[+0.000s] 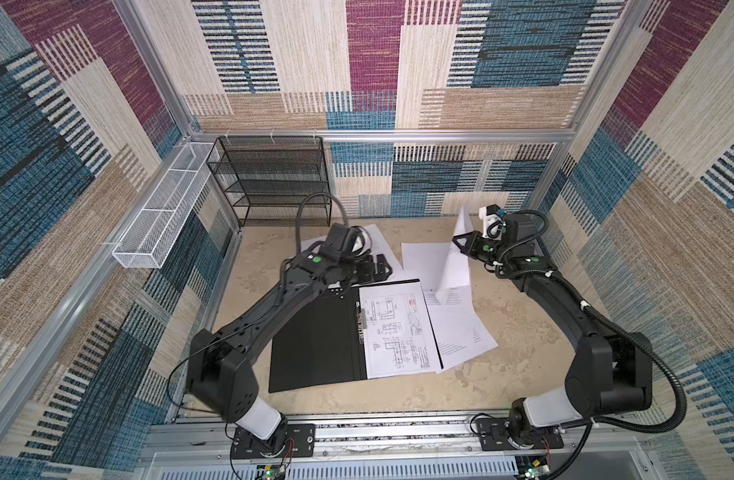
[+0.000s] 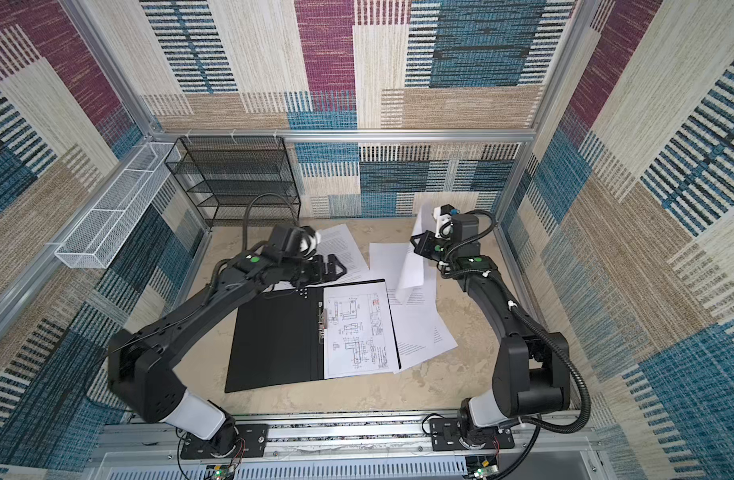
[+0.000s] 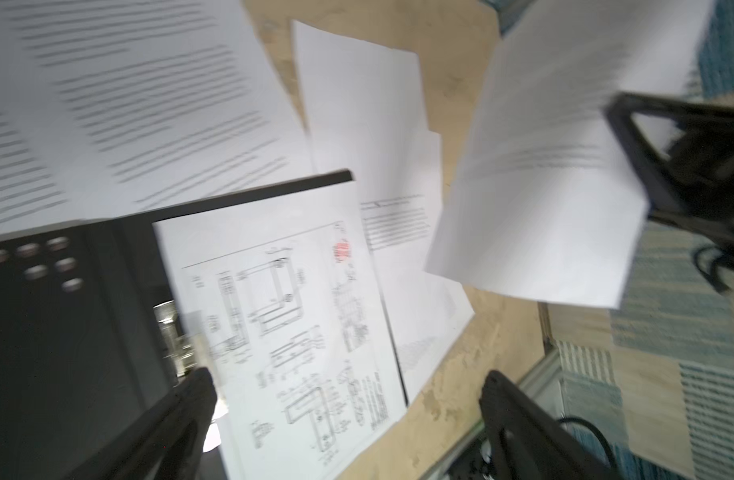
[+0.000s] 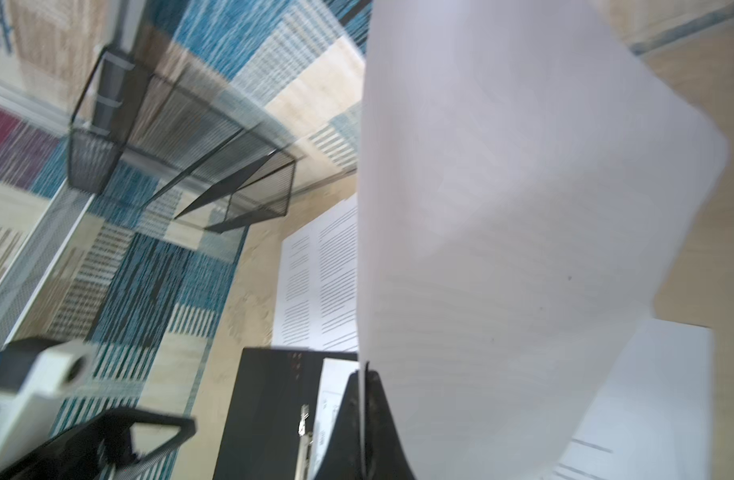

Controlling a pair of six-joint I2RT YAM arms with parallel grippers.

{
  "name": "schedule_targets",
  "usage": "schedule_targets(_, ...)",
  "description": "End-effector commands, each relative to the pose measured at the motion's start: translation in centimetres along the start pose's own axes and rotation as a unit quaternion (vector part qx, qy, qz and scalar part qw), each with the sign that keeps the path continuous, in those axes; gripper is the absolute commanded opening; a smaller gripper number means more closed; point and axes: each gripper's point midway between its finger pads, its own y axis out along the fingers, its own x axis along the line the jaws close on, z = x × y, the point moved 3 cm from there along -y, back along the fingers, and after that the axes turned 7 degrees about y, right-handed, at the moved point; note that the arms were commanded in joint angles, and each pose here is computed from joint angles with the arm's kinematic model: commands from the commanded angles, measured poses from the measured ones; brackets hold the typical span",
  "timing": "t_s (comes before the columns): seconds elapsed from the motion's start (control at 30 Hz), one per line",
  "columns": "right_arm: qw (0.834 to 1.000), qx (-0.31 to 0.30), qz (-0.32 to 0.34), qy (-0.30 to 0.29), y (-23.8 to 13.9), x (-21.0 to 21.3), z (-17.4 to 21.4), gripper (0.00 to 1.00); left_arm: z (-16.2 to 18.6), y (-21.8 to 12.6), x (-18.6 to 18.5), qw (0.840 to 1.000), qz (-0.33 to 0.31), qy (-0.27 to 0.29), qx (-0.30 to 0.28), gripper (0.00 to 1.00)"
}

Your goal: Put the files into the folder

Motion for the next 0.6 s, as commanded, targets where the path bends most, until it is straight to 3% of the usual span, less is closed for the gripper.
schedule_targets(0.0,0.998,0.050,-0.039,-0.001,1.1,3.7,2.9,0.00,3.2,-0.2,6.3,0.995,-0.049,-0.086,0.015,0.99)
schedule_targets(0.2,0.982,0.106,-0.156,0.009,0.3,9.1,6.8,0.00,6.5,1.4,11.9,0.980,-0.054,-0.189,0.036,0.99)
schedule_targets(0.37,0.988,0.104,-0.108,0.027,-0.7,5.8,8.9,0.00,8.5,3.5,14.4,0.968,-0.083,-0.226,0.078,0.99)
schedule_targets(0.57,0.986,0.137,-0.057,0.075,0.3,-0.7,14.9,0.00,10.0,4.6,16.1,0.960,-0.105,-0.237,0.104,0.99)
